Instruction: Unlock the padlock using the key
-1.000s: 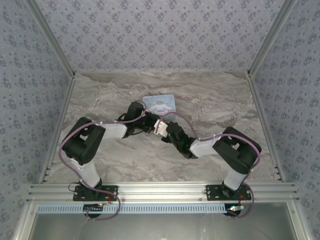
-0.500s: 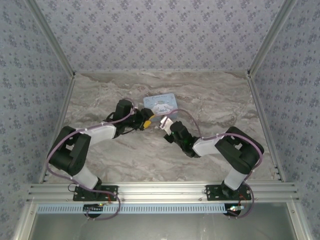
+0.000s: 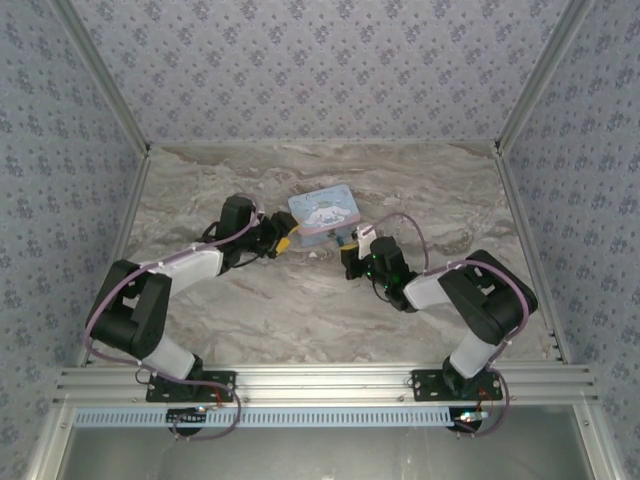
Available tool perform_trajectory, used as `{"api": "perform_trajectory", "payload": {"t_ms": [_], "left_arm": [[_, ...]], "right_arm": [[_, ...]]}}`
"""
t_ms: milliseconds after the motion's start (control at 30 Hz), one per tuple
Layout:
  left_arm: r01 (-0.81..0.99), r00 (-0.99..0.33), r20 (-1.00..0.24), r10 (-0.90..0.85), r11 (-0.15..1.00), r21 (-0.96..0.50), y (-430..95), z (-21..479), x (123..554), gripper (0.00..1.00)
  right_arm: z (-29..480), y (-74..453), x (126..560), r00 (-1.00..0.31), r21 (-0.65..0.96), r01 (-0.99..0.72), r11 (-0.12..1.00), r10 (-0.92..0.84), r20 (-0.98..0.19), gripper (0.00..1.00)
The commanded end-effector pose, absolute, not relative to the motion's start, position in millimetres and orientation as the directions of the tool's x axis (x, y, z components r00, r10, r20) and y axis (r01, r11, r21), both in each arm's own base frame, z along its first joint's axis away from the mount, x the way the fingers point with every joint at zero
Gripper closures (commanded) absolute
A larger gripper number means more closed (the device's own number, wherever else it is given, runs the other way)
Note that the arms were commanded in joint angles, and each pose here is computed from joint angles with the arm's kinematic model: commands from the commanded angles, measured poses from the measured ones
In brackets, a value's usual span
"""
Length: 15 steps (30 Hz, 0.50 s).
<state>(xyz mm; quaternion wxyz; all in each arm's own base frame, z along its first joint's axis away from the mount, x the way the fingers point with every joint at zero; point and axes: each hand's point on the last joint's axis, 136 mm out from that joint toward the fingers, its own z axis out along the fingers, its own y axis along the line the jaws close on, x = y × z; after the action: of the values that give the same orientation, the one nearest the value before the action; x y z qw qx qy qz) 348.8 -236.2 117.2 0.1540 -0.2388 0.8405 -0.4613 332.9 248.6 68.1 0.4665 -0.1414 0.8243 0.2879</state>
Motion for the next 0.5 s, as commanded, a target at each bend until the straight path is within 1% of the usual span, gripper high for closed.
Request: {"api": "perform_trajectory", "payload": {"t_ms": [0, 167, 300, 333, 367, 467], "left_arm": [[-0.254, -0.83, -0.069, -0.554, 0.485, -0.837, -229, 111, 355, 0.32], [-0.25, -0.833, -0.066, -0.549, 0.481, -0.84, -234, 108, 365, 0.3], [-0.249, -0.834, -0.068, -0.548, 0.483, -0.84, -235, 107, 368, 0.29], [-0.248, -0.834, -0.068, -0.547, 0.483, -0.84, -236, 107, 368, 0.29], [-0.248, -0.834, -0.07, -0.548, 0.485, -0.839, -235, 107, 368, 0.29], [-0.25, -0.834, -0.071, -0.548, 0.489, -0.835, -234, 105, 367, 0.29]], "right_arm": [[60, 243, 331, -0.598, 0.469, -0.44, 0.766, 0.14, -0.789, 1.0], [50, 238, 332, -0.676, 0.583, -0.366, 0.725, 0.224, -0.702, 1.0], [42, 232, 331, -0.714, 0.651, -0.294, 0.7, 0.293, -0.636, 1.0], [38, 228, 331, -0.719, 0.657, -0.27, 0.704, 0.306, -0.624, 0.97], [34, 223, 330, -0.72, 0.658, -0.244, 0.712, 0.322, -0.615, 0.91], [31, 215, 331, -0.719, 0.666, -0.208, 0.716, 0.35, -0.601, 0.8]]}}
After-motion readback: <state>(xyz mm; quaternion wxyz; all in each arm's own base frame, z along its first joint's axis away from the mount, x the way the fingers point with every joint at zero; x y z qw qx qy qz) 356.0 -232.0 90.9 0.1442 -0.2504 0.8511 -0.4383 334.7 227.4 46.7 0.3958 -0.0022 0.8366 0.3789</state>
